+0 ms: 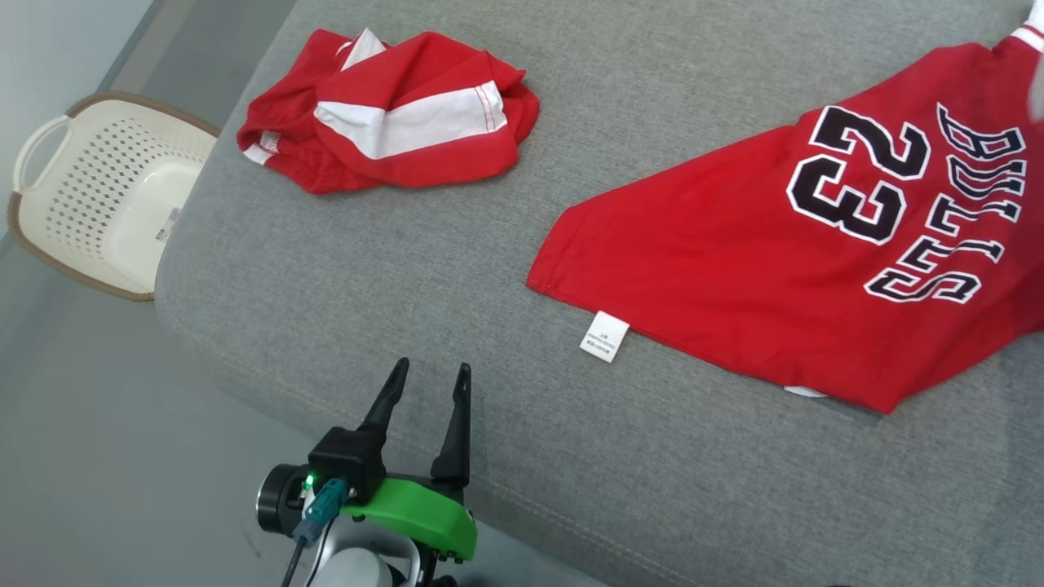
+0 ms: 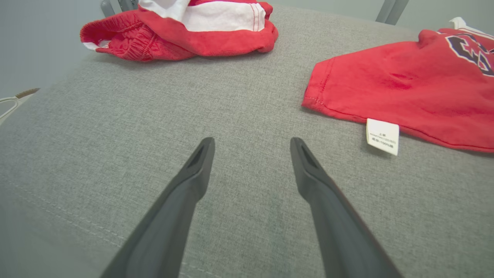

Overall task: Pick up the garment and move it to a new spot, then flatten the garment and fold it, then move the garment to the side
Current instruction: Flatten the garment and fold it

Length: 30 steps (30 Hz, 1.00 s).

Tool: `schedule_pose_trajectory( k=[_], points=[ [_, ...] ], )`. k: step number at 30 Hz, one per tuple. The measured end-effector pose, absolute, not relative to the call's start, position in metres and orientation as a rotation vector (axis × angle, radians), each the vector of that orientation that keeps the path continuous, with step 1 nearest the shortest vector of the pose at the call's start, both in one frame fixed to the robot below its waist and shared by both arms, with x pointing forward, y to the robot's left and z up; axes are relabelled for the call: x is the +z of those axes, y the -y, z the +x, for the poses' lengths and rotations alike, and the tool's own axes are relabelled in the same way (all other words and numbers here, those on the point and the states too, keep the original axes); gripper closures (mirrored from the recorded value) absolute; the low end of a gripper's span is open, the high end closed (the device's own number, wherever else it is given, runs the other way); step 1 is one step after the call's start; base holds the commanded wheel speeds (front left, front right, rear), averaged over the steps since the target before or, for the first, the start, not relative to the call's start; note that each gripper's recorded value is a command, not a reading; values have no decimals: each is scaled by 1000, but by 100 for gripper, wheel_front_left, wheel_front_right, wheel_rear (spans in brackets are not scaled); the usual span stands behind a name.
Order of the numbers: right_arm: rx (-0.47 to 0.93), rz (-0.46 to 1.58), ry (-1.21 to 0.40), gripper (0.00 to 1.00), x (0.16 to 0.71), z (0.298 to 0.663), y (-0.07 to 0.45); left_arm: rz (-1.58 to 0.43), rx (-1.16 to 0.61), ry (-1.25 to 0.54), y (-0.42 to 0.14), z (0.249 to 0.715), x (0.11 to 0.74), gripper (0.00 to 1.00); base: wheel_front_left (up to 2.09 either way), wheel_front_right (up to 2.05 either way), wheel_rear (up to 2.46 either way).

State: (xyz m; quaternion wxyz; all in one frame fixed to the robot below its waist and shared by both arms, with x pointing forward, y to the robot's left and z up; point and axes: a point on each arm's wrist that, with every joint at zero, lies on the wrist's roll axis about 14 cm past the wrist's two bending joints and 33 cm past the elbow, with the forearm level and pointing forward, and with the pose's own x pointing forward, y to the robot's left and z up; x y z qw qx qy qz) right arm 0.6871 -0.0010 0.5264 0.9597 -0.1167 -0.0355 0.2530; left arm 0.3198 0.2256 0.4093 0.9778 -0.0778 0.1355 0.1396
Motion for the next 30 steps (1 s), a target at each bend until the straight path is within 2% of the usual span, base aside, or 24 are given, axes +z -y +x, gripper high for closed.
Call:
schedule_pose_trajectory(
  k=[3, 7, 10, 18, 30],
  points=[
    [538, -203, 40, 0, 503, 672, -2, -148, 277, -276, -226, 321, 408, 0, 0, 0, 0],
    [573, -165, -87, 0, 442, 629, 5, -132, 247, -285, -222, 328, 404, 0, 0, 0, 0],
    [560, -117, -150, 0, 418, 598, 22, -132, 210, -283, -214, 334, 402, 0, 0, 0, 0],
    [455, -15, -144, 0, 425, 527, 77, -156, 79, -233, -182, 352, 413, 0, 0, 0, 0],
    [524, 80, -186, 0, 425, 441, 48, -169, 49, -211, -173, 333, 420, 0, 0, 0, 0]
  ],
)
